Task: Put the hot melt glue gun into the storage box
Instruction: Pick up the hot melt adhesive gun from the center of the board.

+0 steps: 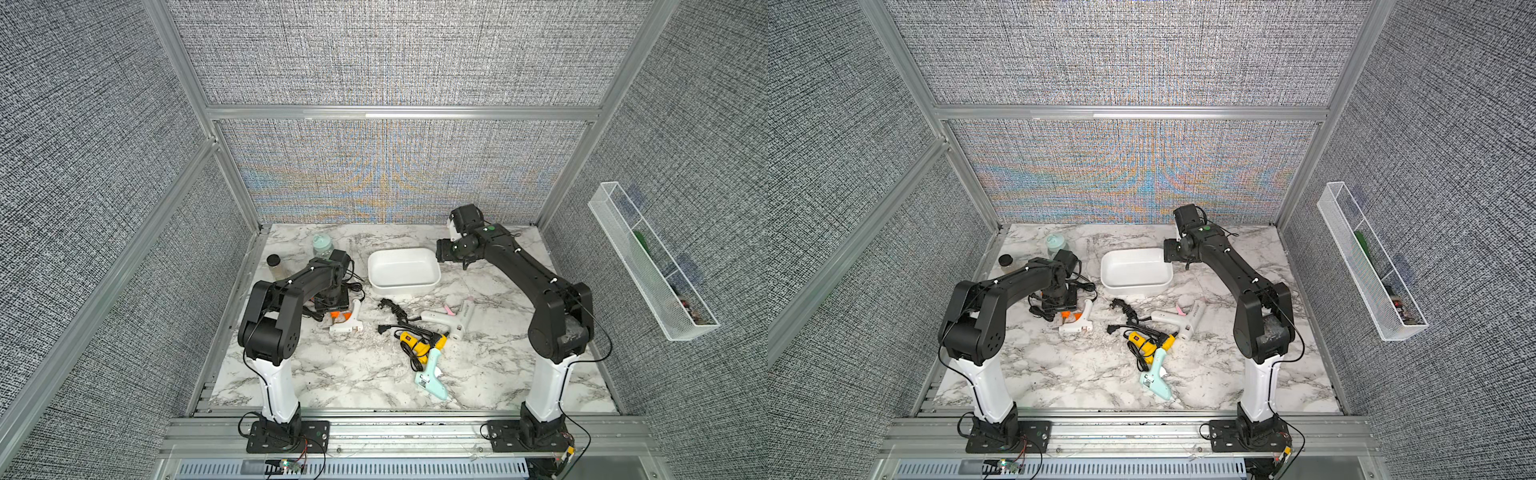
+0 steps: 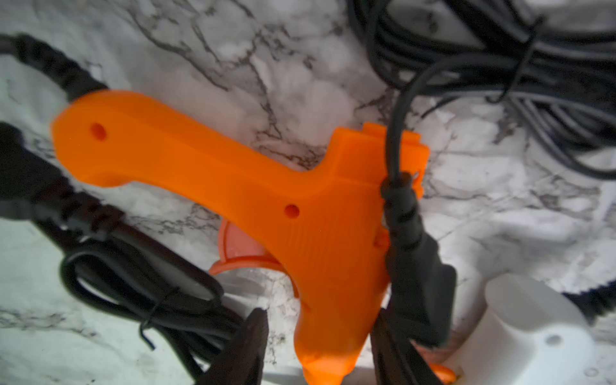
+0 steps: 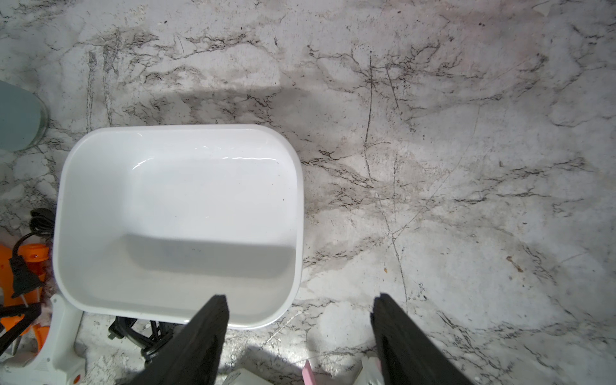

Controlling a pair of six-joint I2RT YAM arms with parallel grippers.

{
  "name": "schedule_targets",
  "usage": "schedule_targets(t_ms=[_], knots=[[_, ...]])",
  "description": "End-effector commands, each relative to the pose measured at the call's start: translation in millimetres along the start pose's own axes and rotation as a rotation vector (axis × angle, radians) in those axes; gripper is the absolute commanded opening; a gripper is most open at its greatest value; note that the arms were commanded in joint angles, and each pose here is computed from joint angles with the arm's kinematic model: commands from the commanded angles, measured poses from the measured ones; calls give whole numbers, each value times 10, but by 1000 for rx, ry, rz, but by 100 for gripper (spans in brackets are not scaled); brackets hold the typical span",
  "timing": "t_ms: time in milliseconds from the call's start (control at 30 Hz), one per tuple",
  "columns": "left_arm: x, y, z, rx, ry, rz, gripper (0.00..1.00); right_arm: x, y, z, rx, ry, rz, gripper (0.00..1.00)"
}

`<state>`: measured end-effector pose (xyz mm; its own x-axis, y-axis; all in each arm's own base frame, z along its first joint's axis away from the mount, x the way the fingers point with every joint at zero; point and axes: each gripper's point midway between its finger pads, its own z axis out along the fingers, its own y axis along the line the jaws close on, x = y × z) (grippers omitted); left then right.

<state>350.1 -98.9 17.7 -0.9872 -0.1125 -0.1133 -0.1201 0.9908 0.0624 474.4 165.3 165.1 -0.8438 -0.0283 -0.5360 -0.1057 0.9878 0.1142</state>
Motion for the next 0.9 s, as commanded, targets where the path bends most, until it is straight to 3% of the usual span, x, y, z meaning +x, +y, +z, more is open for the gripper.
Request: schedule_targets(t_ms=[0, 400, 533, 667, 867], knots=[[-30, -32, 60, 15, -12, 14, 53, -37, 18, -16, -11, -15, 9, 74], [-81, -41, 147, 2, -15, 41, 32, -46, 26, -22, -16, -17, 6, 74], [-54, 23, 22, -18, -20, 51, 24, -48, 29, -25, -17, -18, 5, 73], [-16, 143, -392, -35, -53, 62, 21, -64, 26, -53, -15, -24, 1, 74], [-25, 220, -1483, -23, -182, 98, 20, -76, 0, -71, -10, -28, 1, 74]])
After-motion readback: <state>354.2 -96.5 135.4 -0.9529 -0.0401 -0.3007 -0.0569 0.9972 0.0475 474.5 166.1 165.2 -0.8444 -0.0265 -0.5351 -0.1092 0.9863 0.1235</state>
